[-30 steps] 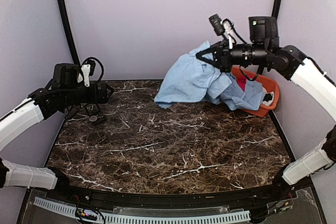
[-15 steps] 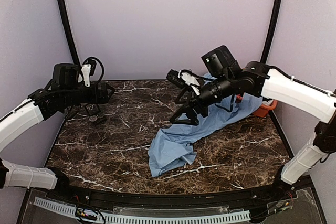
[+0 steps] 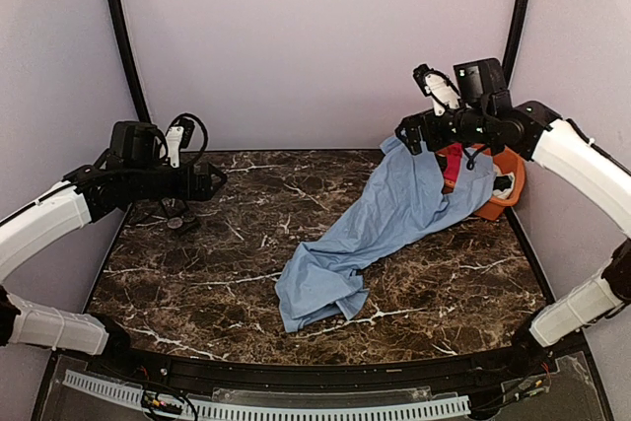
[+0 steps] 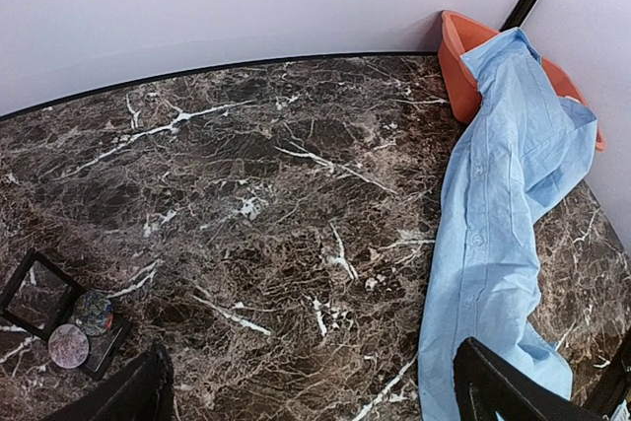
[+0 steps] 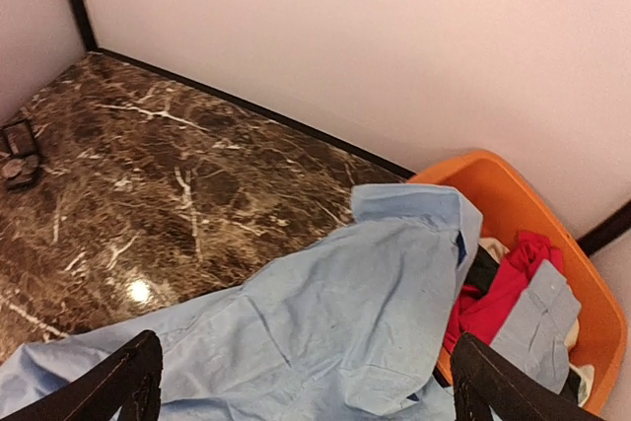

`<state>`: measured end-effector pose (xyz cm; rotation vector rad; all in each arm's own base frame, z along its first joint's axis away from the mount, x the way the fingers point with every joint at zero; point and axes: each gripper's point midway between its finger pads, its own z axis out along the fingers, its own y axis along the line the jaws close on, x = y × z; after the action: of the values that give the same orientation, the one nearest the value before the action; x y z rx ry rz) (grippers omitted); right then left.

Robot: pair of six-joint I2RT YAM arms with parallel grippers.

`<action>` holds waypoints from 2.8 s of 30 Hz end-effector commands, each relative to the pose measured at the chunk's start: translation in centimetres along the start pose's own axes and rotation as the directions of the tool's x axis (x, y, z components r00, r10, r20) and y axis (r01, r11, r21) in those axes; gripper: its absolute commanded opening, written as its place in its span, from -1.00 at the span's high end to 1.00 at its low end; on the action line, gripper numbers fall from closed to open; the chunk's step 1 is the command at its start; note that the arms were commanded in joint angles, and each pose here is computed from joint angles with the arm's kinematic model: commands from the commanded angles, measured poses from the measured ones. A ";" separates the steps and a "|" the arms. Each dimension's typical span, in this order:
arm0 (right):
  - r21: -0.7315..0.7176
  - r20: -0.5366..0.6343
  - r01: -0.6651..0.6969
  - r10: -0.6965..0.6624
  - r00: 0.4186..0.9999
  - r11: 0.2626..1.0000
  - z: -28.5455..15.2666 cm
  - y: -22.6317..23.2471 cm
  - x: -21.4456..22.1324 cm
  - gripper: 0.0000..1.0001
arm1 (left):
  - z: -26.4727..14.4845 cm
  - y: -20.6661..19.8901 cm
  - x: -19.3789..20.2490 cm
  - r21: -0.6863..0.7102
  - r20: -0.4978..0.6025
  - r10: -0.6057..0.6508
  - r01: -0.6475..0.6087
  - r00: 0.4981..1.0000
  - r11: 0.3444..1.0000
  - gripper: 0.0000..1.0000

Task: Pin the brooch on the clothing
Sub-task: Pick up the crumpled clothing from the center of the board.

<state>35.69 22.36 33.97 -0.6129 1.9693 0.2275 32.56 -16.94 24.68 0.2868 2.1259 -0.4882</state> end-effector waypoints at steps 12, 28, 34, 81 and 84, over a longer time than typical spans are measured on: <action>0.210 -0.207 -0.334 0.375 0.904 0.919 11.0 -12.4 8.9 -0.82 | -0.2 -0.3 0.3 0.019 0.010 0.010 -0.010 1.000 1.000 -0.97; 0.066 -0.253 -0.398 0.401 0.880 0.915 15.0 -13.2 10.3 -0.40 | 0.1 -0.2 0.6 0.017 0.001 0.007 -0.007 1.000 1.000 -0.97; -0.024 -0.279 -0.412 0.390 0.878 0.911 16.0 -11.9 10.2 -0.06 | 0.4 -0.1 0.7 0.013 -0.008 0.006 -0.006 1.000 1.000 -0.98; 0.066 -0.611 0.272 -0.176 0.772 0.960 -0.2 -3.2 14.9 1.00 | 0.9 -2.9 -6.5 0.151 0.125 0.087 -0.106 0.988 0.983 -0.97; 0.113 -0.663 0.292 -0.147 0.734 0.950 -0.2 -4.3 16.7 1.00 | 3.8 -4.0 -5.9 0.209 0.085 0.093 -0.109 0.992 0.972 -0.97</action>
<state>32.34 16.96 20.98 -0.9673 2.4241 -0.1888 36.33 -19.52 28.59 0.3916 2.0005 -0.5596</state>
